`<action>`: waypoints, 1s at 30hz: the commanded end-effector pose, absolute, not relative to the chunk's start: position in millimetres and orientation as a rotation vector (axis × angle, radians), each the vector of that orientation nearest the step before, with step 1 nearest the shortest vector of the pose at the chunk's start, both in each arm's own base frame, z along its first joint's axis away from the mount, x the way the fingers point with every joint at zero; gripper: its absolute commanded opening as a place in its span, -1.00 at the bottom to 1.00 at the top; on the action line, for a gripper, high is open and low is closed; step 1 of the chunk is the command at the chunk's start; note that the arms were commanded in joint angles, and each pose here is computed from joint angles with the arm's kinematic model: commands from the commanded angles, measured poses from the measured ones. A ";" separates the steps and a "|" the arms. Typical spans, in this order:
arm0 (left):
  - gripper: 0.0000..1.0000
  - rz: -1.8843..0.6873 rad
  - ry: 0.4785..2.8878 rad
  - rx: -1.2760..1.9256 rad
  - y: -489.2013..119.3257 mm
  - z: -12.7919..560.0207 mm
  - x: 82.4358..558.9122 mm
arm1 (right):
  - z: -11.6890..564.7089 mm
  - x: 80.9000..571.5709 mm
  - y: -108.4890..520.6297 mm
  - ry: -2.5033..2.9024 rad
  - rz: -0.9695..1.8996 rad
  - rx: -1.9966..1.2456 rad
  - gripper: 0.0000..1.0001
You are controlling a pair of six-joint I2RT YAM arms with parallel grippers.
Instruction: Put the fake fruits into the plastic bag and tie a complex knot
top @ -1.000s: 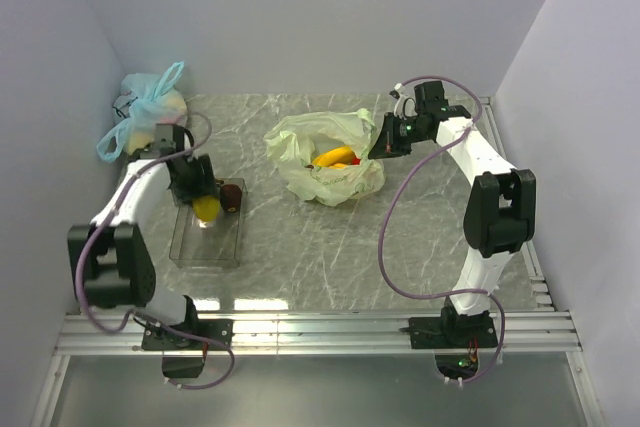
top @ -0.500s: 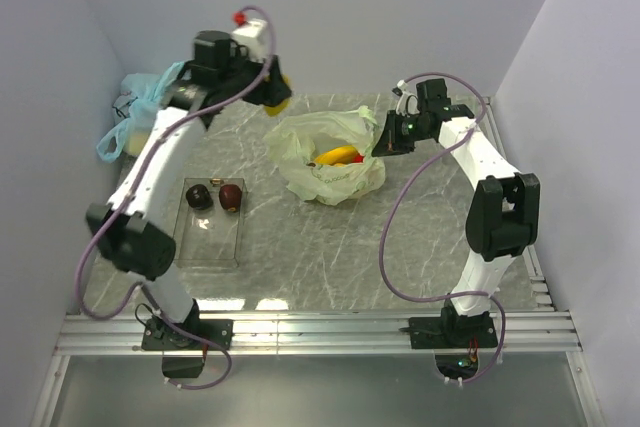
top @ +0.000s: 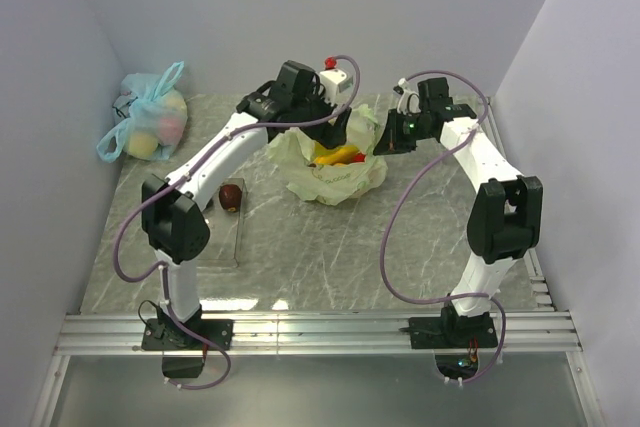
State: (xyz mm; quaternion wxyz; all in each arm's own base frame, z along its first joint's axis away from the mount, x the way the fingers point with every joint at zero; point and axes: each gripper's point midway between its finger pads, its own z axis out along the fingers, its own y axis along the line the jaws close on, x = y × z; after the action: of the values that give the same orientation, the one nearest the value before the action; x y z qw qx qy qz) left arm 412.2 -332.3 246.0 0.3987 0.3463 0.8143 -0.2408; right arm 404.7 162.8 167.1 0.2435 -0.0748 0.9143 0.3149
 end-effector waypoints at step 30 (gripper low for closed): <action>0.75 -0.482 2.477 -0.354 -40.7 176.5 323.6 | 198.9 394.0 169.8 2.465 0.777 -0.354 -1.00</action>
State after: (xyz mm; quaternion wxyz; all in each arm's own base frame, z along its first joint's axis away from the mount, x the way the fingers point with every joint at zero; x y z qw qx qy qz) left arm 338.7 -36.2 173.1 0.2864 -0.1196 0.9345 -0.1745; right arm 394.5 167.1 180.8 0.2500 -0.1101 0.9201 0.2809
